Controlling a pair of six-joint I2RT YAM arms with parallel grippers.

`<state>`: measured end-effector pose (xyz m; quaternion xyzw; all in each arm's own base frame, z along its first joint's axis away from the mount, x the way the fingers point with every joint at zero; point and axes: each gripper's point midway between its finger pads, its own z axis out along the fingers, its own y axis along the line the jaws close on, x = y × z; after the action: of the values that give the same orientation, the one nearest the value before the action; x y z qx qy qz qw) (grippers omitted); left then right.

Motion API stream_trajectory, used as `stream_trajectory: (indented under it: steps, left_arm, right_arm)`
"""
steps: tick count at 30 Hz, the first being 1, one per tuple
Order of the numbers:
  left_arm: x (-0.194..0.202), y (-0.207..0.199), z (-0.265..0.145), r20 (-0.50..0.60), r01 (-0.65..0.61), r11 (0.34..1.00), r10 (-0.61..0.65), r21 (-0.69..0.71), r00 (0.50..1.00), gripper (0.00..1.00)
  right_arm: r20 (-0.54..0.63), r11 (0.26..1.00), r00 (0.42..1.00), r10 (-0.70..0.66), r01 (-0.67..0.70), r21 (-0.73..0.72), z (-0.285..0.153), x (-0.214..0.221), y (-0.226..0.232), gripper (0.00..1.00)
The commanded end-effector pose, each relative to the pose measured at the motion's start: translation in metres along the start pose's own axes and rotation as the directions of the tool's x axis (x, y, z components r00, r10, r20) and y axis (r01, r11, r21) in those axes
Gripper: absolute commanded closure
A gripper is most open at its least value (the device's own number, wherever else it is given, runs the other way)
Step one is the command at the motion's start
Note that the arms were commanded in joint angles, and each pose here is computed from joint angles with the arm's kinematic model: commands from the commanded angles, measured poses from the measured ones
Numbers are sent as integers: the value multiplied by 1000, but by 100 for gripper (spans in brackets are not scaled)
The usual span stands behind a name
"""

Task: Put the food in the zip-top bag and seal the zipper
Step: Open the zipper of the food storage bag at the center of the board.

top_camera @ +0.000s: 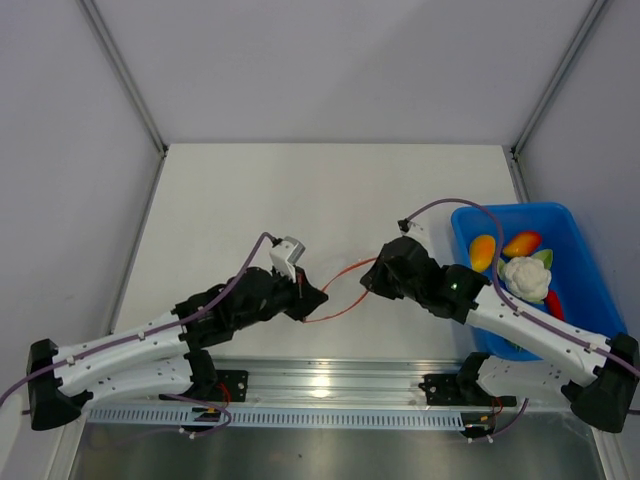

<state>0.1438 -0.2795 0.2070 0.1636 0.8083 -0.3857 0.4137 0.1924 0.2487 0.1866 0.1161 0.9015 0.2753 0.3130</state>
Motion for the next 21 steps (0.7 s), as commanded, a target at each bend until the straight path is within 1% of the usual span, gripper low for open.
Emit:
stream_trajectory:
  steps: [1, 2, 3, 4, 5, 6, 7, 9, 10, 12, 13, 16, 19, 21]
  left_arm:
    - [0, -11, 5, 19, 26, 998, -27, 59, 999, 93]
    - [1, -12, 5, 17, 34, 997, -35, 63, 999, 91]
    - [4, -11, 6, 10, 36, 997, -36, 62, 999, 90]
    - [5, -10, 5, 9, 37, 998, -37, 59, 999, 86]
    - [8, -8, 5, 8, 42, 998, -42, 53, 999, 83]
    - [9, -6, 4, 9, 47, 998, -47, 48, 999, 79]
    - [10, -4, 2, 13, 50, 998, -51, 48, 999, 68]
    - [14, 1, -1, 10, 55, 998, -55, 30, 998, 60]
    - [13, 2, -5, 15, 54, 998, -55, 26, 998, 52]
    - [14, 9, -11, 13, 46, 999, -46, -11, 999, 46]
    - [10, 11, -15, 29, 36, 999, -36, -12, 999, 42]
    - [4, 16, -23, 43, 14, 999, -13, -44, 999, 38]
    - [-8, 9, -28, 48, 2, 999, 0, -37, 999, 35]
    - [-7, 4, -26, 29, -9, 1000, 10, -23, 1000, 33]
  right_arm:
    - [40, 997, 998, -53, 55, -51, 5, -17, 17, 81]
    - [35, 996, 997, -62, 64, -56, 7, -17, 19, 87]
    - [18, 996, 997, -79, 80, -50, 11, -13, 19, 90]
    - [9, 992, 993, -114, 115, -60, 12, -14, 21, 94]
    - [-29, 987, 990, -139, 136, -91, 12, -8, 26, 100]
    - [-52, 984, 985, -162, 157, -89, 17, -3, 26, 100]
    - [-62, 980, 982, -181, 174, -95, 18, -2, 27, 100]
    - [-92, 967, 968, -232, 219, -127, 19, 4, 32, 100]
    - [-103, 965, 965, -240, 226, -130, 22, 7, 33, 100]
    - [-123, 959, 959, -256, 236, -155, 23, 12, 35, 100]
    - [-122, 957, 959, -257, 234, -171, 22, 12, 39, 100]
    - [-144, 951, 954, -265, 234, -202, 17, 16, 45, 100]
    - [-161, 941, 947, -279, 236, -241, 10, 19, 54, 100]
    - [-170, 938, 943, -287, 241, -248, 7, 21, 57, 100]
